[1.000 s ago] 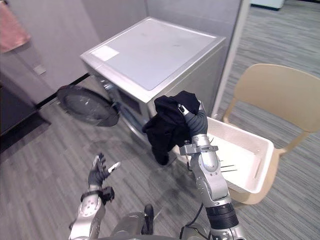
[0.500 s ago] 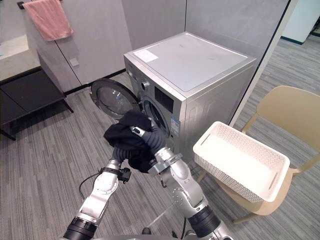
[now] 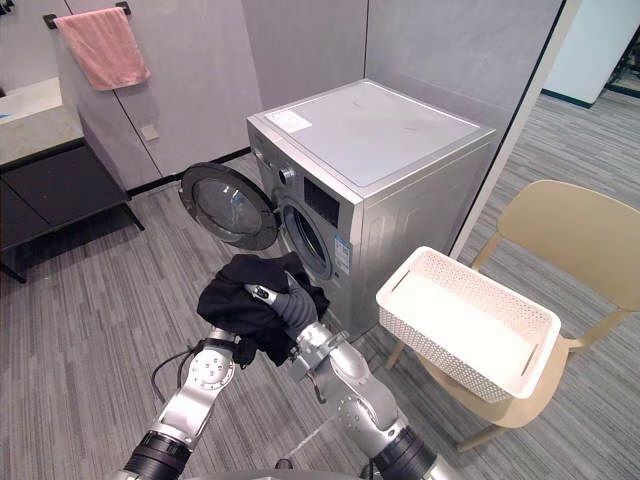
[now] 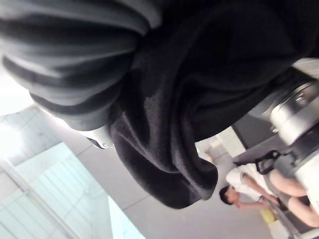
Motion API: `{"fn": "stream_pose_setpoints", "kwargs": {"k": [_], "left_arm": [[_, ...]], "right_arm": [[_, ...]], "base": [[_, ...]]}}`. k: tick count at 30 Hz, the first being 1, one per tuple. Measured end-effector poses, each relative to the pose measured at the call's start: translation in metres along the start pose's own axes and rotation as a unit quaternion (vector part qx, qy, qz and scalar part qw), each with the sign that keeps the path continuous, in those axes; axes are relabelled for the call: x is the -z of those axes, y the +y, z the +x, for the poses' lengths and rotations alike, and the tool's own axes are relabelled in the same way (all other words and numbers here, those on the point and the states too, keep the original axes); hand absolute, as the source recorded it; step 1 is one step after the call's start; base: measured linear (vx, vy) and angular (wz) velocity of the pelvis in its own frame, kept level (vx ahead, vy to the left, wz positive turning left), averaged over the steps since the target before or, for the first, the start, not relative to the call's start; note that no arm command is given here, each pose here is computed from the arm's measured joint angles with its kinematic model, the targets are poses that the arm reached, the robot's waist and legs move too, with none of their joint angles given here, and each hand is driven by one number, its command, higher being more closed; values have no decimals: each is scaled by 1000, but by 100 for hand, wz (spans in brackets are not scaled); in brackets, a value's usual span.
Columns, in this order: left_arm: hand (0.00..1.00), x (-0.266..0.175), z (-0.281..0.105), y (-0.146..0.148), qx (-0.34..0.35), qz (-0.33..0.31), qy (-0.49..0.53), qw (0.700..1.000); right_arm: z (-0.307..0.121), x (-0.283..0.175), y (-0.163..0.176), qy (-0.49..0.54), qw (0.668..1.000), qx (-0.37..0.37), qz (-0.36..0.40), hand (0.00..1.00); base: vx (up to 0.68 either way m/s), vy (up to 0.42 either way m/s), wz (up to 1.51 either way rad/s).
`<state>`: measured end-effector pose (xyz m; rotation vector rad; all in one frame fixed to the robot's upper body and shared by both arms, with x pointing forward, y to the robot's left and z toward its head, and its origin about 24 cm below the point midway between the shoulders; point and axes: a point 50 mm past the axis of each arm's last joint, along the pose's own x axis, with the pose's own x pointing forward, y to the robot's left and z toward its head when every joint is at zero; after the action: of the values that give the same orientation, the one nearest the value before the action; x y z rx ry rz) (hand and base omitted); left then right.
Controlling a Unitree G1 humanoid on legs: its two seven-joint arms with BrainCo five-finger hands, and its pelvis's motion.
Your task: Pick up the laundry basket with both hands and put the clothes into the washing machine.
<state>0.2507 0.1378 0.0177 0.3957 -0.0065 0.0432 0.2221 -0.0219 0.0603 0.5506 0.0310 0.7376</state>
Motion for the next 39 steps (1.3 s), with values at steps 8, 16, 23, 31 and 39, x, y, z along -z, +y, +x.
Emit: {"fn": "stream_pose_setpoints", "kwargs": {"k": [8, 16, 23, 31, 39], "left_arm": [[100, 30, -16, 23, -99, -95, 86, 987], [100, 72, -49, 54, -165, -82, 175, 967], [100, 101, -62, 40, -138, -101, 255, 952], [100, 139, -111, 45, -130, -103, 363, 917], [100, 138, -113, 54, -115, -85, 361, 921]], "right_arm": [[-18, -7, -40, 20, 981, 100, -167, 0], [-60, -44, -76, -4, 895, 246, -371, 0], [-129, -12, -143, 170, 804, 399, -407, 0], [-169, 46, -167, 297, 769, 488, -286, 0], [-193, 60, -161, 322, 746, 525, -252, 0]], "base": [[26, -25, 2], [-2, -17, 16], [-15, 19, 107], [124, 80, 21], [190, 86, 43]]}}
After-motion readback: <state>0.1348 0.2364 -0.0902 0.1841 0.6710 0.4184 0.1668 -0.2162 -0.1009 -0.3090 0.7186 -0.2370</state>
